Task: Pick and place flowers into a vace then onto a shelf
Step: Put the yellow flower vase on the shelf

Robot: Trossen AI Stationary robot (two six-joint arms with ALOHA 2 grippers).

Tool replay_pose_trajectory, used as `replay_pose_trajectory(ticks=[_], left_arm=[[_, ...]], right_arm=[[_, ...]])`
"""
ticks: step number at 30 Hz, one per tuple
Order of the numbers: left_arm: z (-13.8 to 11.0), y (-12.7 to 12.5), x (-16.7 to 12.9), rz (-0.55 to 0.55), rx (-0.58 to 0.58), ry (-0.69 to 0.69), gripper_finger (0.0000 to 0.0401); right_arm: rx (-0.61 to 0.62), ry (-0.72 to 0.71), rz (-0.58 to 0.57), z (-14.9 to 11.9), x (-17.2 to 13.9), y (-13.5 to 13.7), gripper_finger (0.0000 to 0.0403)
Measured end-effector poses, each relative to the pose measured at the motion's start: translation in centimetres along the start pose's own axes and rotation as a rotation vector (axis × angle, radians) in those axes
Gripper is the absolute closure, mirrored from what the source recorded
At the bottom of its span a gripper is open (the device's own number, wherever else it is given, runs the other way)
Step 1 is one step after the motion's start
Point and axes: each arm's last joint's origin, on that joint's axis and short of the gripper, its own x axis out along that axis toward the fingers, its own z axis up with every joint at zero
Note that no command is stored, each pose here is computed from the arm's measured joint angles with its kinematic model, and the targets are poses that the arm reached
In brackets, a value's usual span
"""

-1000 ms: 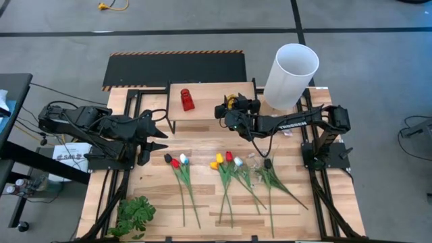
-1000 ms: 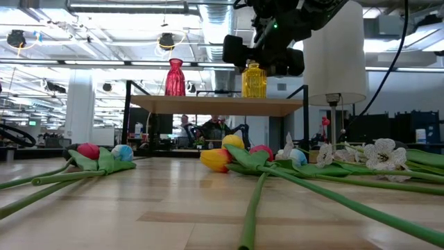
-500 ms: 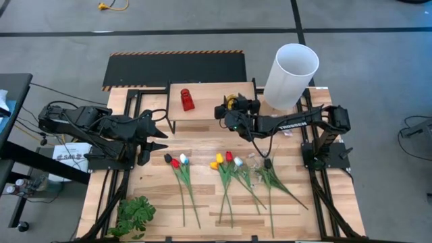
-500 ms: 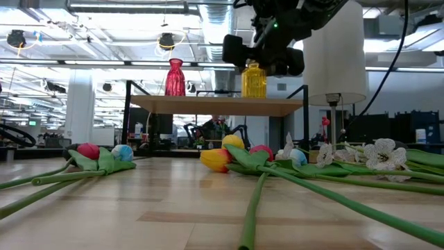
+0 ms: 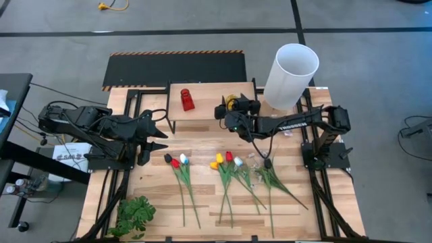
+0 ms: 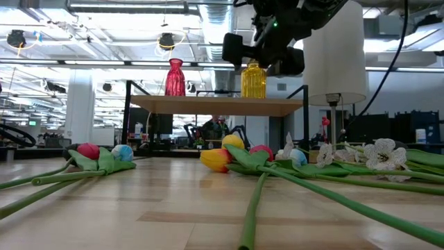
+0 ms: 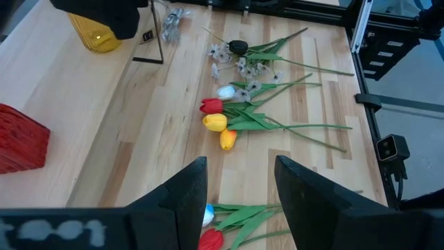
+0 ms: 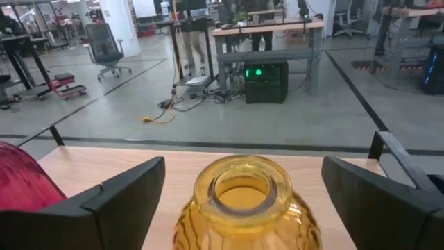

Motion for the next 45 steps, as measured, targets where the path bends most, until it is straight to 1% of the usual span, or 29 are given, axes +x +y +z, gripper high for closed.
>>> replay_pose_trajectory(ticks=[7,13,19,24,29,34,39,45], left_arm=[[0.0,0.0,0.0,0.000,0.000,0.000,0.0244],[0.0,0.0,0.0,0.000,0.000,0.000,0.0244],[0.0,0.0,0.0,0.000,0.000,0.000,0.0244],[0.0,0.0,0.0,0.000,0.000,0.000,0.0244],[0.0,0.0,0.0,0.000,0.000,0.000,0.0244],[0.0,0.0,0.0,0.000,0.000,0.000,0.0244],[0.0,0.0,0.0,0.000,0.000,0.000,0.0244],[0.0,0.0,0.0,0.000,0.000,0.000,0.0244]], right_arm=[[-0.007,-0.050,-0.040,-0.2,-1.9,0.4,0.0005],[-0.014,-0.065,-0.033,-0.4,-3.3,0.8,0.0010],[-0.041,-0.102,-0.042,-0.9,-5.8,1.2,0.0004],[-0.128,-0.088,0.032,-1.9,-8.6,1.4,0.0013],[-0.120,-0.091,0.089,-2.1,-10.8,1.7,0.0027],[-0.131,-0.104,0.095,-2.3,-11.8,1.7,0.0056],[-0.132,-0.096,0.115,-2.4,-12.2,1.7,0.0112],[-0.008,-0.079,0.112,-2.2,-11.2,1.7,0.0190]])
